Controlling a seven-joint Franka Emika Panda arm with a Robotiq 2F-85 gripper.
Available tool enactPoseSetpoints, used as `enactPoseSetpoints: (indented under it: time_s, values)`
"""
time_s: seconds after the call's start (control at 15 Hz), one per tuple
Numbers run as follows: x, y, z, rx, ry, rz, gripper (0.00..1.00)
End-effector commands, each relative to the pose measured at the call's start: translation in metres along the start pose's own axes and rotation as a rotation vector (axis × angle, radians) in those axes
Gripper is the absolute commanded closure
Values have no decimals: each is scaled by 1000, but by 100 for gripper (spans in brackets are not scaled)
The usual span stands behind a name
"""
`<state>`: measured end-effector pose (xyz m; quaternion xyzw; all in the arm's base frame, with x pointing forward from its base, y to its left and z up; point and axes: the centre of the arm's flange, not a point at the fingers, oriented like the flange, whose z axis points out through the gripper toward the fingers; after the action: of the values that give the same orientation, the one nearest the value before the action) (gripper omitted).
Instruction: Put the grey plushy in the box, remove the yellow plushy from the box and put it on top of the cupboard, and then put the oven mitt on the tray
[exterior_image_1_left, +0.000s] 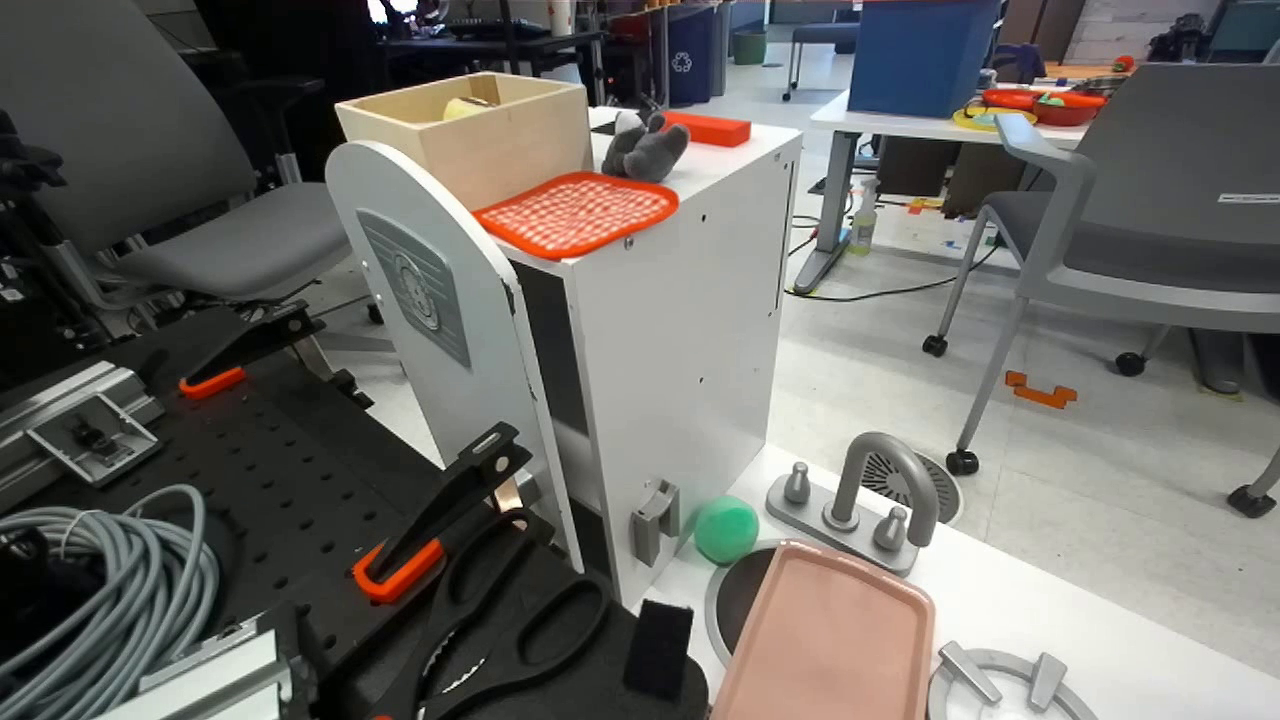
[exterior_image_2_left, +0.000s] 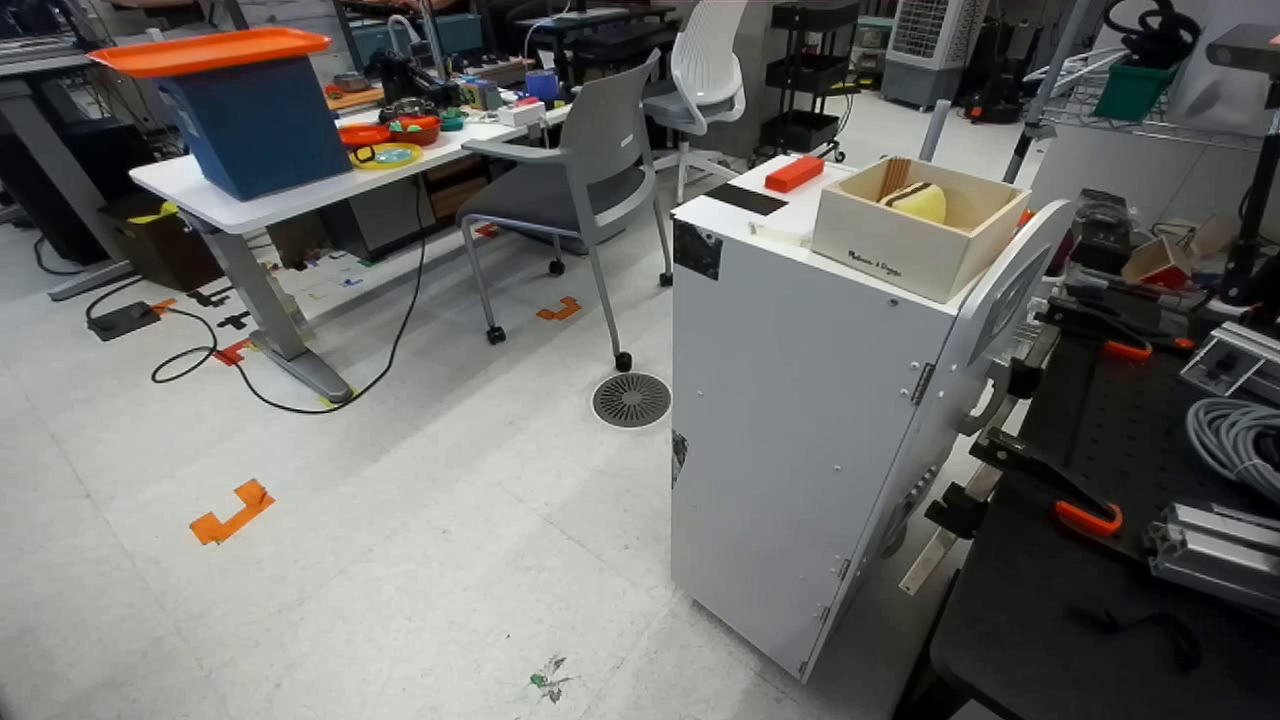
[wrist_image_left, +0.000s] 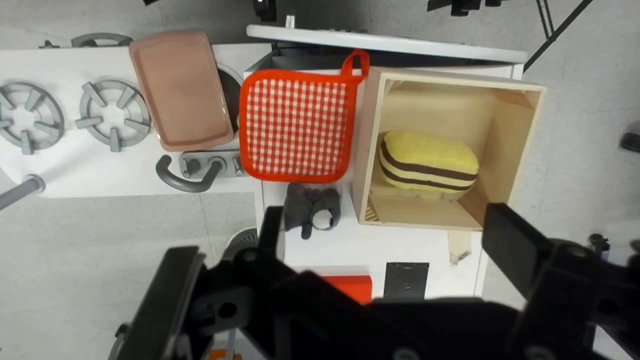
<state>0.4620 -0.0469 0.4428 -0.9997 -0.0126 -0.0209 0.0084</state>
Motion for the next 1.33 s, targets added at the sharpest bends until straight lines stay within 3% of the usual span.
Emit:
enactPoseSetpoints:
  time_s: [0.0, 0.47, 1.27]
  values:
    - [13, -10, 17, 6, 62, -102, 0]
    - [28, -23, 39, 26, 95, -156, 0]
    - [40, 55, 34, 22, 124, 34, 0]
